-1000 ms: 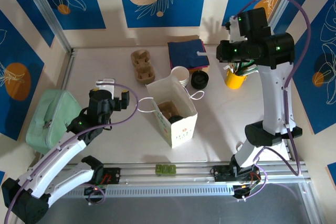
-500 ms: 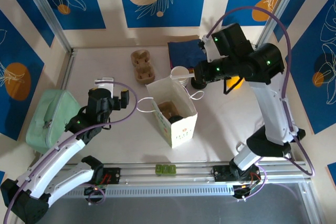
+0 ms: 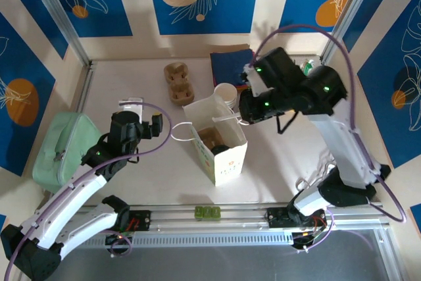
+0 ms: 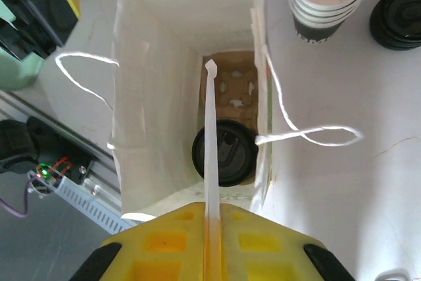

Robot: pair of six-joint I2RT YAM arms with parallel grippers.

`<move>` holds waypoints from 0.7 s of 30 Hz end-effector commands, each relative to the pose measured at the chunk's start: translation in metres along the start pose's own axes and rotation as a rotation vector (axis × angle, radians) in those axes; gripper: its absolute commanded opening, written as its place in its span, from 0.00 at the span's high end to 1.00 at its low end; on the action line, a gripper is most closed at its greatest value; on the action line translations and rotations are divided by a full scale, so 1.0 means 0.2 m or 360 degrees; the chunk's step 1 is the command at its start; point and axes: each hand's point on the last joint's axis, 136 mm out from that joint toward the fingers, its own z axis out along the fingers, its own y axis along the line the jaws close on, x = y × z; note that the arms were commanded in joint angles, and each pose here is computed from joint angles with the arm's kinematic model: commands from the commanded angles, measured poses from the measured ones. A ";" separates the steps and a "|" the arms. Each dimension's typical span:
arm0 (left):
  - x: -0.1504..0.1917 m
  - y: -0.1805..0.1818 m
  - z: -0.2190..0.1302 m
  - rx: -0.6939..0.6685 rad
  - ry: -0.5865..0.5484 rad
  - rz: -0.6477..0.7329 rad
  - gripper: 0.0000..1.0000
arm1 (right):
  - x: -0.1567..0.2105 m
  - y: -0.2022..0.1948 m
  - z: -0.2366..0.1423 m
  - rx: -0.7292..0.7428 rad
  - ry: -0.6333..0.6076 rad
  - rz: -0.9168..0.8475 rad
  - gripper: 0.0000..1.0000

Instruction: Pack the takeout coffee

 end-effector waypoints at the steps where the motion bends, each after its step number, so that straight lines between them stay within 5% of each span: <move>1: 0.00 0.01 -0.02 0.0019 0.0005 -0.0058 0.01 | -0.03 0.02 0.12 0.0099 0.0084 -0.0024 0.90; 21: 0.01 -0.01 0.01 0.0028 0.0023 -0.0031 0.01 | -0.21 0.13 0.54 0.0174 0.0251 -0.0109 0.88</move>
